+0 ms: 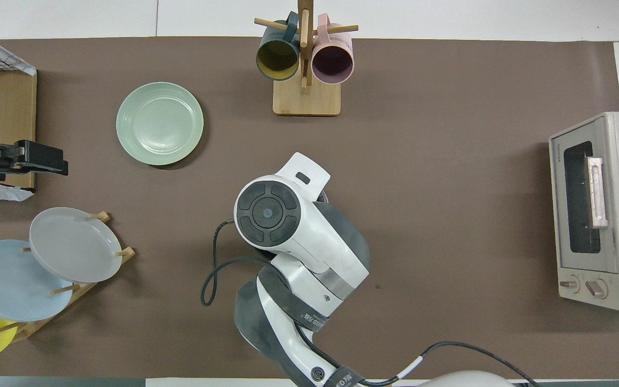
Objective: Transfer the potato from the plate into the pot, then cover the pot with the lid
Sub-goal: 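Lower the glass lid onto the black pot with the right gripper, then open the right gripper and raise it away from the lid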
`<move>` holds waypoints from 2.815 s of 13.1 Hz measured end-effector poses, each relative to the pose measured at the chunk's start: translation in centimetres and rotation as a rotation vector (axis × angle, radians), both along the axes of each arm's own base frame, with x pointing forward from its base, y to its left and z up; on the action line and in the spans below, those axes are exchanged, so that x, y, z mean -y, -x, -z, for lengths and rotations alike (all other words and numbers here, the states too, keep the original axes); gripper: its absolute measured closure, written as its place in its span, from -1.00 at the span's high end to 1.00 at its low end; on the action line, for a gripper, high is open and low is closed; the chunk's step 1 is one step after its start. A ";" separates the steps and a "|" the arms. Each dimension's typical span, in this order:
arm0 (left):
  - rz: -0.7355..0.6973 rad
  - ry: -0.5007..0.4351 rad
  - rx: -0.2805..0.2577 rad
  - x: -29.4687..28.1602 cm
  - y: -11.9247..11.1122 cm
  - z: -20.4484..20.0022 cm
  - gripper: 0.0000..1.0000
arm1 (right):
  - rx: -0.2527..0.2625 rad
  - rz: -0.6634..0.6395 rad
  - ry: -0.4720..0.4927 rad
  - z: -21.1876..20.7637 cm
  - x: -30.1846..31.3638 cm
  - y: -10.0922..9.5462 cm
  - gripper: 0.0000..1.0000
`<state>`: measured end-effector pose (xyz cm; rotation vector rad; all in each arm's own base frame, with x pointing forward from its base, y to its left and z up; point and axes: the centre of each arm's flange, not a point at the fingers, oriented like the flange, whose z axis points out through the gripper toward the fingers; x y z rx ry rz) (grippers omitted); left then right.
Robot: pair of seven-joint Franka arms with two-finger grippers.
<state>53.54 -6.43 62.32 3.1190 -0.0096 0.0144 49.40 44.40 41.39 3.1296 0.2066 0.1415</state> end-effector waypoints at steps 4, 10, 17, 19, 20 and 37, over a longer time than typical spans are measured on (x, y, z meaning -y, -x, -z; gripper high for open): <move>-0.004 0.005 0.023 -0.2 -1.3 -2.2 1.00 | -0.024 0.002 0.022 0.6 0.0 0.5 0.32; 0.003 0.001 -0.011 -0.2 -1.1 -1.4 1.00 | -0.033 0.018 0.028 0.7 0.1 0.6 0.32; 0.001 -0.002 -0.032 -0.3 -0.7 -0.8 1.00 | -0.039 0.028 0.032 1.1 0.2 0.8 0.32; 0.000 -0.002 -0.032 -0.4 -0.7 -0.9 1.00 | -0.039 0.028 0.032 1.1 0.2 0.8 0.32; 0.000 -0.002 -0.032 -0.4 -0.7 -0.9 1.00 | -0.040 0.029 0.032 1.1 0.2 0.8 0.32; -0.004 -0.003 -0.040 -0.7 -0.3 -1.1 1.00 | -0.063 0.091 -0.014 1.3 1.3 -0.1 0.99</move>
